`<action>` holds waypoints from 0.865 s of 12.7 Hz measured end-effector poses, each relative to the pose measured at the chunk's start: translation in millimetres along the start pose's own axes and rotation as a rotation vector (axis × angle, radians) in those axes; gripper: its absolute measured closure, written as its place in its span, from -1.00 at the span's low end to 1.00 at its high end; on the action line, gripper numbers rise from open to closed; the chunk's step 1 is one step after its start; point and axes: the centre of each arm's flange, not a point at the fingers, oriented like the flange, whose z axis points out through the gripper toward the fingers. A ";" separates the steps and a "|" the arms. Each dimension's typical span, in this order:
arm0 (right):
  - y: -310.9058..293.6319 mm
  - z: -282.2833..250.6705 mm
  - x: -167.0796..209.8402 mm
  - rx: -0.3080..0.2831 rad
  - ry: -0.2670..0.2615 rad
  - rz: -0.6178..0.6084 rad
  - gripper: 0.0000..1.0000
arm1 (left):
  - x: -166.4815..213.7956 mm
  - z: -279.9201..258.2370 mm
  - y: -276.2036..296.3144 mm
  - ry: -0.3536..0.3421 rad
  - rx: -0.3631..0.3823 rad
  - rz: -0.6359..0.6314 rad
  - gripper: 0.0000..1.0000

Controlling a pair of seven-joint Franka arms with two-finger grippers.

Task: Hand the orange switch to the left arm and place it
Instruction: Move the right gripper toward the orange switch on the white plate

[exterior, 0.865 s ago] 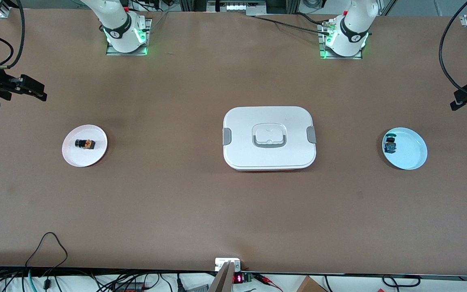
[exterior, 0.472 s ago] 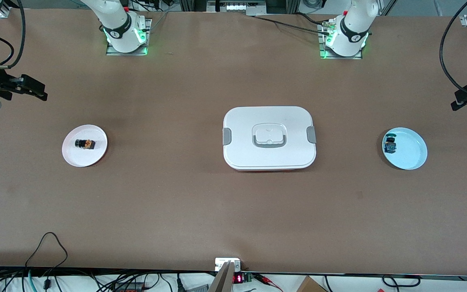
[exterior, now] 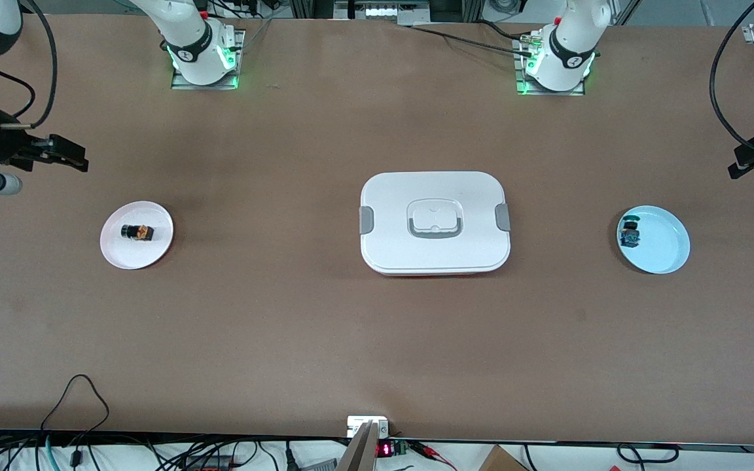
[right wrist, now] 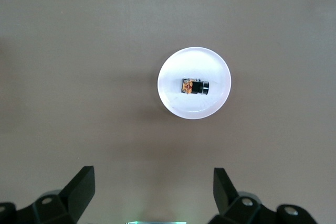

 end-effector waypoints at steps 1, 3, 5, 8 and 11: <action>-0.4 6.2 4.0 -0.001 -0.009 0.000 -1.00 | 0.3 0.6 0.0 -0.001 0.000 0.000 -1.00; -0.8 17.9 12.8 -0.002 -0.016 0.000 -1.00 | 0.9 1.8 -0.1 -0.003 0.000 0.000 -1.00; -0.9 28.4 20.7 -0.004 -0.021 0.000 -1.00 | 1.0 2.1 -0.1 -0.004 0.000 0.000 -1.00; -2.4 44.5 32.0 -0.006 -0.028 -0.002 -1.00 | 1.0 2.1 -0.1 -0.004 0.000 0.000 -1.00; -3.9 67.2 47.0 -0.009 -0.036 -0.006 -1.00 | 1.1 2.0 0.0 -0.003 0.000 0.000 -1.00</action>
